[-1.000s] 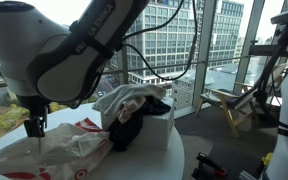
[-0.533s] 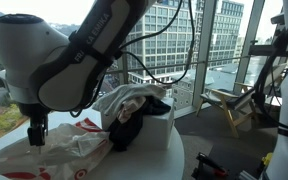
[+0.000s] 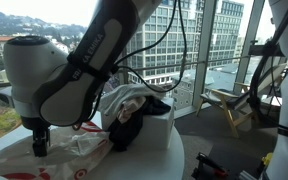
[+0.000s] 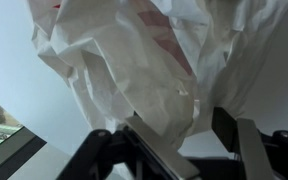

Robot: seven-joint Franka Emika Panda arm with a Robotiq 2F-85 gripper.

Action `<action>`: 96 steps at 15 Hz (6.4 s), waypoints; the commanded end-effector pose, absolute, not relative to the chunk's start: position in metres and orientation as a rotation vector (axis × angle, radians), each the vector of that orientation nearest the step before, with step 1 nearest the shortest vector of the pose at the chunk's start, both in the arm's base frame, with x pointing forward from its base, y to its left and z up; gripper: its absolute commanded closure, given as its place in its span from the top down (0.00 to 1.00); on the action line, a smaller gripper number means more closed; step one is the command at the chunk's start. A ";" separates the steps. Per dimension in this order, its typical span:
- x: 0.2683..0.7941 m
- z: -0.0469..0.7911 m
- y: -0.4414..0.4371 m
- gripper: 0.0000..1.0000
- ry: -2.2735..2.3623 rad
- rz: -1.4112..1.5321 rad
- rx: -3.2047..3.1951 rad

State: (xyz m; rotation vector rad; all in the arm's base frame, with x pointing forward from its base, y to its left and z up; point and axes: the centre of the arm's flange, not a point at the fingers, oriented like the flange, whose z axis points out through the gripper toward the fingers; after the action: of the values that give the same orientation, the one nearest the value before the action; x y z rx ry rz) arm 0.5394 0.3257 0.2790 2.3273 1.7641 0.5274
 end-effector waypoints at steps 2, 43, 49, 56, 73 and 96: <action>0.552 0.290 0.328 0.35 1.827 0.520 2.332; 0.611 0.257 0.295 0.06 1.718 0.703 1.402; 0.621 0.226 0.283 0.08 1.732 0.705 1.279; 0.630 0.208 0.268 0.09 1.730 0.720 1.171; 0.622 0.270 0.306 1.00 1.626 0.723 1.564; 0.548 0.377 0.256 1.00 1.102 0.314 1.915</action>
State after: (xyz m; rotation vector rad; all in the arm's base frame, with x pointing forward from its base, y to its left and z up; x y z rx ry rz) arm 0.5707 0.2617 0.3732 1.8058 1.1282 0.3135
